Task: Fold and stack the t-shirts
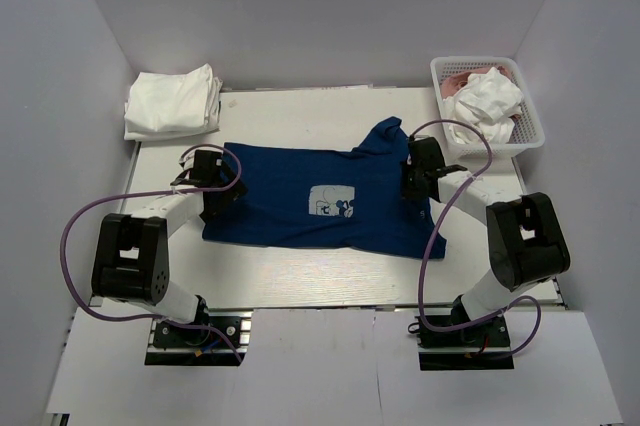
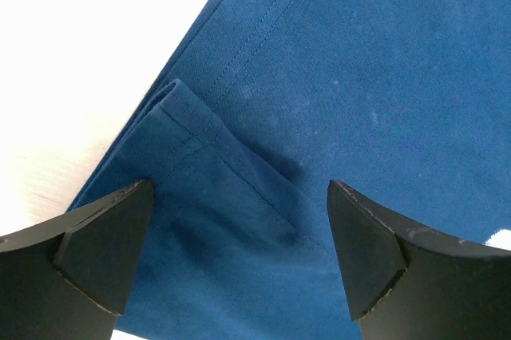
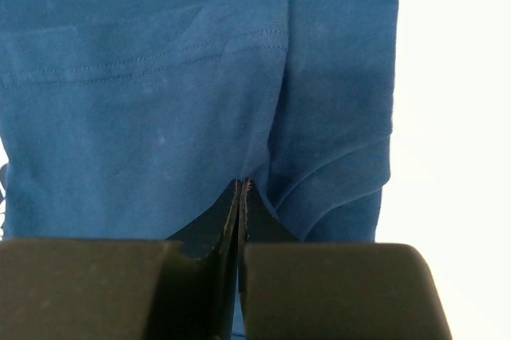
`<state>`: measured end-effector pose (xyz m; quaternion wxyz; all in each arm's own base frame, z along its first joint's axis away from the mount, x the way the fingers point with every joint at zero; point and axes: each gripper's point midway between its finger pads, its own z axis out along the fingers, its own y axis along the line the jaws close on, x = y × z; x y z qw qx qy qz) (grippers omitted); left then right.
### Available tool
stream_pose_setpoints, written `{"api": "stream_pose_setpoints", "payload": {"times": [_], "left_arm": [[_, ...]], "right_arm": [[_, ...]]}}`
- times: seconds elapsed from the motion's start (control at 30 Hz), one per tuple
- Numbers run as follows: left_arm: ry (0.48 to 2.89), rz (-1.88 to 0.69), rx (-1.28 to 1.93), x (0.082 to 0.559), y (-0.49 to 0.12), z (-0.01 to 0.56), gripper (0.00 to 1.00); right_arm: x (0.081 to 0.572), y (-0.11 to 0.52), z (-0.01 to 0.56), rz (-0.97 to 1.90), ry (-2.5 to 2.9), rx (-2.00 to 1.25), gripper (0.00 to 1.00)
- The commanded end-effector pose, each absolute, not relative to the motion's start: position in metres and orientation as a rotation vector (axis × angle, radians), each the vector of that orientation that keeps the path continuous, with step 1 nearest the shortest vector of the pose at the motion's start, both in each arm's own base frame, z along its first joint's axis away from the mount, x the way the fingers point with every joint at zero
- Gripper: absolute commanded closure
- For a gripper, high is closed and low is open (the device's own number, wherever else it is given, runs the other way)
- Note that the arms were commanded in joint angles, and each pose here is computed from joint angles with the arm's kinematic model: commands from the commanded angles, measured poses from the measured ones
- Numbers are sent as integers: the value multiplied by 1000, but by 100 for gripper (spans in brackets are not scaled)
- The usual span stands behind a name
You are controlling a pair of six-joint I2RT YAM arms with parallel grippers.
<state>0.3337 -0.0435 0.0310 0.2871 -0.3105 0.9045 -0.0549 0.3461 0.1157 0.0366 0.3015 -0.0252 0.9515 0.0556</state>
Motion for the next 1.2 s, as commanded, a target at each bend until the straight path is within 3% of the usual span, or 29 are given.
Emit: {"api": "stream_pose_setpoints", "payload": {"times": [0.0,0.27,0.57,0.63,0.67,0.73,0.77,0.83,0.87,1.17], "left_arm": [[2437,-140,-829,333,-44,25,0],[2433,-110,-847,331,-37,24,0],[2443,-62,-870,328,-32,22,0],[2439,-51,-872,328,-30,22,0],[2447,-46,-873,326,-30,21,0],[2430,-42,-885,327,-29,24,0],[2421,-47,-884,328,-29,26,0],[2421,-47,-884,328,-29,26,0],[2412,-53,-882,329,-29,30,0],[2384,-119,-865,336,-36,39,0]], "right_arm": [[378,112,79,108,2383,-47,100],[396,106,100,24,2345,-93,100],[403,92,62,-122,2478,-56,100],[401,86,52,-186,2528,-30,89],[399,81,51,-226,2540,-13,73],[398,80,55,-237,2541,-3,62],[398,81,58,-242,2532,7,40],[397,83,72,-199,2503,11,30],[397,86,77,-181,2493,-1,10],[371,165,120,439,2348,-188,10]]}}
